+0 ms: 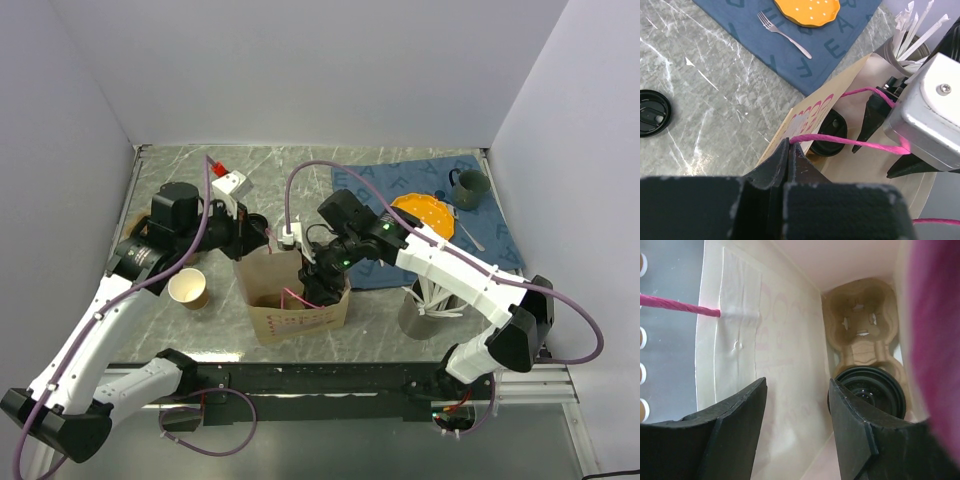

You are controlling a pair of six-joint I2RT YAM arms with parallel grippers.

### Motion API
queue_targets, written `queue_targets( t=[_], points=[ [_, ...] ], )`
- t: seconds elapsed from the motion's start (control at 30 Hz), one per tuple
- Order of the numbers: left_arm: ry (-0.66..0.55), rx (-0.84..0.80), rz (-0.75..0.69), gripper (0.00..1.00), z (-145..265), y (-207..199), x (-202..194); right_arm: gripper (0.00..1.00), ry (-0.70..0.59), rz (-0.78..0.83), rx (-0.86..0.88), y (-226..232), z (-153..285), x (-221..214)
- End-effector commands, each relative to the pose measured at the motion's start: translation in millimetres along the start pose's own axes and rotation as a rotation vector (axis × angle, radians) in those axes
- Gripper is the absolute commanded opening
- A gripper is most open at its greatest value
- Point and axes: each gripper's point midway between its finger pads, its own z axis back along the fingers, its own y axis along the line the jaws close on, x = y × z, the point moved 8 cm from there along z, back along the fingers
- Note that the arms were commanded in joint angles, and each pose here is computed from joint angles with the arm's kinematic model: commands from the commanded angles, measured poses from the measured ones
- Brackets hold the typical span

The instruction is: Pack the takeout coffee

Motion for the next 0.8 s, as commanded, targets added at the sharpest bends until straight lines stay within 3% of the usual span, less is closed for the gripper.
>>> queue_targets(
  t=[0.0,0.43,0.77],
  points=[
    [-0.004,0.02,0.021,0.01,3,-1,7,0.6,-0.016,0.034,0.015,14,12,-1],
    [-0.003,0.022,0.027,0.01,4,-1,8,0.6,0.018,0.079,-0.002,25,17,0],
    [-0.027,-0.006,0.02,0.01,7,-6,8,0.57,-0.076,0.07,-0.117,19,23,15]
  ],
)
